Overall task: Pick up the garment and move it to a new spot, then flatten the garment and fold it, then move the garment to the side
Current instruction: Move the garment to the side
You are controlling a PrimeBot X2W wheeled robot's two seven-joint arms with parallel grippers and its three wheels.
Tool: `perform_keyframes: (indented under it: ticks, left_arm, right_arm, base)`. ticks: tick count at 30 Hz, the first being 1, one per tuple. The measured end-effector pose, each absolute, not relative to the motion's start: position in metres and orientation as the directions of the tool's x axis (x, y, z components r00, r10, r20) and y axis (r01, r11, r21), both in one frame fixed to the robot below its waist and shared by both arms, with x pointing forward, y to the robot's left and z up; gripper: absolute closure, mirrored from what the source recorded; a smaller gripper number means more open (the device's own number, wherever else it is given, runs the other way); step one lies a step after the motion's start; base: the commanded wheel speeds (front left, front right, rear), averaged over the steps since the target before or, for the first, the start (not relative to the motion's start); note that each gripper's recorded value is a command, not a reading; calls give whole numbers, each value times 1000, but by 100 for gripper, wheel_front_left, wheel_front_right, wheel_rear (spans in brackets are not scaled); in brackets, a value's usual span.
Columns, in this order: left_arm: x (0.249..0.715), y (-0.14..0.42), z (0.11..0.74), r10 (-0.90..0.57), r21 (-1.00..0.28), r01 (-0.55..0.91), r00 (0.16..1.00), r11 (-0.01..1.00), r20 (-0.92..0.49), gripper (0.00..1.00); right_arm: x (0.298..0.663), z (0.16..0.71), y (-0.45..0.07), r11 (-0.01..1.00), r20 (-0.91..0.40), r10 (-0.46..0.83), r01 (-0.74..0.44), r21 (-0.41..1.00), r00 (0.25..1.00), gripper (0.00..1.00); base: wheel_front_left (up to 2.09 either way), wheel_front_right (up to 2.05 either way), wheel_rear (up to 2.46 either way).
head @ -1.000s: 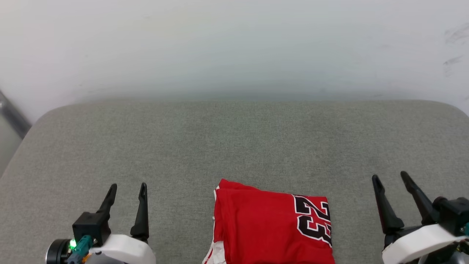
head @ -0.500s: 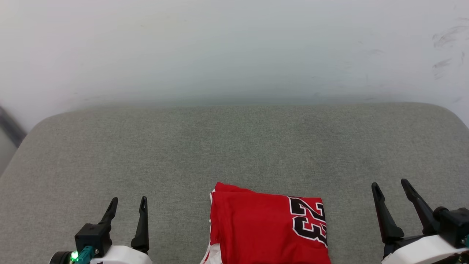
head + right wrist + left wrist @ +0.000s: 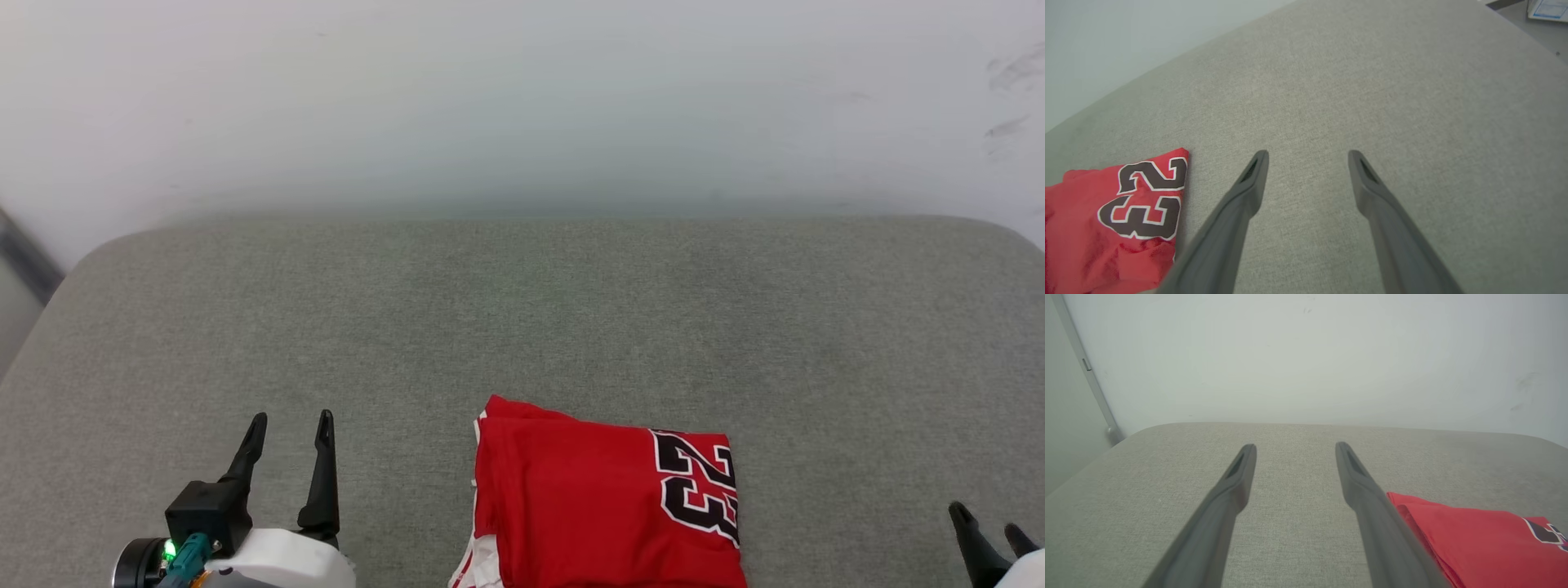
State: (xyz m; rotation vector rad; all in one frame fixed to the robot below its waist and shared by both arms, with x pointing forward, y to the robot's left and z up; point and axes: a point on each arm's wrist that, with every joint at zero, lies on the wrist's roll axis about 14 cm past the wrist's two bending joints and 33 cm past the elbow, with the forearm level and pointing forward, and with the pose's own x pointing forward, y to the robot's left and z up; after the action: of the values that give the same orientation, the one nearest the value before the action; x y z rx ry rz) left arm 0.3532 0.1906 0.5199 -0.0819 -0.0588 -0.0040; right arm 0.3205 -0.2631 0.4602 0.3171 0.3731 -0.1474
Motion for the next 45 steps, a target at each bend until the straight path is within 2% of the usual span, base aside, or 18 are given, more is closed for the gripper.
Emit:
perform_keyframes:
  ticks: [2, 5, 8, 11, 18, 24, 25, 26, 27, 32, 35, 41, 45]
  left_arm:
    - [353, 191, 522, 4, -86, 2, 998, 996, 69, 0]
    - [353, 196, 521, 24, -94, -17, 997, 995, 68, 0]
    - [353, 199, 521, 35, -97, -28, 997, 995, 72, 0]
    - [355, 202, 521, 43, -97, -36, 996, 995, 75, 0]
    - [364, 212, 519, 70, -98, -63, 995, 993, 72, 0]
    - [365, 224, 509, 103, -88, -98, 994, 991, 46, 0]
    - [365, 226, 508, 108, -87, -104, 993, 991, 43, 0]
    - [364, 228, 507, 117, -87, -113, 992, 990, 38, 0]
    - [363, 230, 505, 123, -90, -120, 992, 989, 34, 0]
    - [362, 231, 506, 124, -87, -120, 991, 989, 41, 0]
    - [363, 226, 510, 107, -87, -102, 993, 991, 54, 0]
    - [369, 207, 515, 47, -88, -40, 996, 995, 77, 0]
    - [381, 180, 517, -29, -107, 39, 996, 993, 89, 0]
  right_arm:
    - [316, 441, -276, 916, -482, -91, 263, 303, 871, 0]
    - [316, 421, -276, 869, -594, -32, 316, 381, 804, 0]
    - [313, 399, -256, 815, -695, 104, 340, 470, 712, 0]
    - [315, 387, -227, 743, -732, 261, 353, 569, 629, 0]
    - [344, 377, -158, 556, -647, 559, 344, 756, 518, 0]
    - [363, 375, -96, 457, -556, 713, 318, 831, 427, 0]
    - [364, 375, -90, 452, -549, 725, 314, 835, 416, 18]
    - [366, 374, -86, 459, -551, 729, 306, 834, 407, 56]
    - [367, 374, -82, 469, -553, 730, 296, 832, 401, 100]
    - [372, 380, -71, 515, -562, 723, 228, 826, 402, 100]
    - [375, 387, -75, 605, -598, 677, 139, 784, 428, 100]
    - [383, 407, -118, 820, -677, 499, -42, 571, 541, 100]
    - [382, 414, -165, 918, -713, 343, -58, 392, 612, 100]
  base:
    - [0, 0, 0]
    - [0, 0, 0]
    - [0, 0, 0]
    - [0, 0, 0]
    - [0, 0, 0]
    - [0, 0, 0]
    - [0, 0, 0]
    - [0, 0, 0]
    - [0, 0, 0]
    - [0, 0, 0]
    - [0, 0, 0]
    - [0, 0, 0]
    - [0, 0, 0]
